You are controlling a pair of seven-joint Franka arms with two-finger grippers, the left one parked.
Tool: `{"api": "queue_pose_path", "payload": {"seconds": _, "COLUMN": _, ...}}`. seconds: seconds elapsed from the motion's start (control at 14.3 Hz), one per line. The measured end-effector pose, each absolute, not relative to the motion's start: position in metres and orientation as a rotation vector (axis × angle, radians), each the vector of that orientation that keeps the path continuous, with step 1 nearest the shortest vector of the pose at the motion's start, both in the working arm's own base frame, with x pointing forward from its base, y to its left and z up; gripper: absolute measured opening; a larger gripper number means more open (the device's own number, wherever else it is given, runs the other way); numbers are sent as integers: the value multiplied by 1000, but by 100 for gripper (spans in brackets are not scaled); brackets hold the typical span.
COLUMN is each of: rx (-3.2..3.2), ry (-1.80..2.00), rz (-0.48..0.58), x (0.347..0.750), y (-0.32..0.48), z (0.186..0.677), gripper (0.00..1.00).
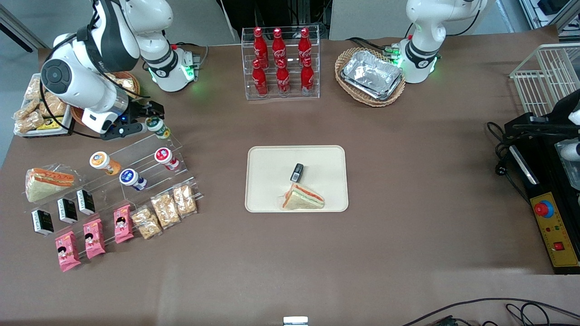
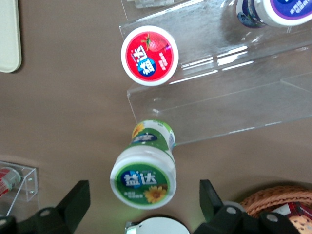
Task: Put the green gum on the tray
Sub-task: 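Close the right gripper on the green-labelled bottle and lift it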
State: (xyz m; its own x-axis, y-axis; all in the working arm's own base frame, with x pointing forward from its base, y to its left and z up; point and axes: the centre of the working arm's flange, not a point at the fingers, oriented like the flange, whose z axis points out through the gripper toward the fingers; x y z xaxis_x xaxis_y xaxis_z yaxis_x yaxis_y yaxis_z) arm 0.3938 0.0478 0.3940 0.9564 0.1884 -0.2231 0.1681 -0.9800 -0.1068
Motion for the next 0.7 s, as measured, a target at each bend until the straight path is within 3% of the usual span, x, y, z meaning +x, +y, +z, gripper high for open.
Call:
{"api": "queue_pose_path", "payload": {"seconds": 0.21, "rx": -3026, "ry": -277, "rz": 330, "x": 390, "y": 49, "z": 380, "gripper": 100}}
{"api": "queue_pose_path", "payload": {"seconds": 0.42, "rx": -3027, "ry": -275, "rz": 331, "x": 386, "y": 49, "z": 373, "gripper": 92}}
{"api": "queue_pose_path", "payload": {"seconds": 0.63, "rx": -3027, "ry": -275, "rz": 328, "x": 387, "y": 49, "z": 373, "gripper": 62}}
{"api": "queue_pose_path", "payload": {"seconds": 0.7, "rx": -3027, "ry": -275, "rz": 327, "x": 387, "y": 49, "z": 373, "gripper": 59}}
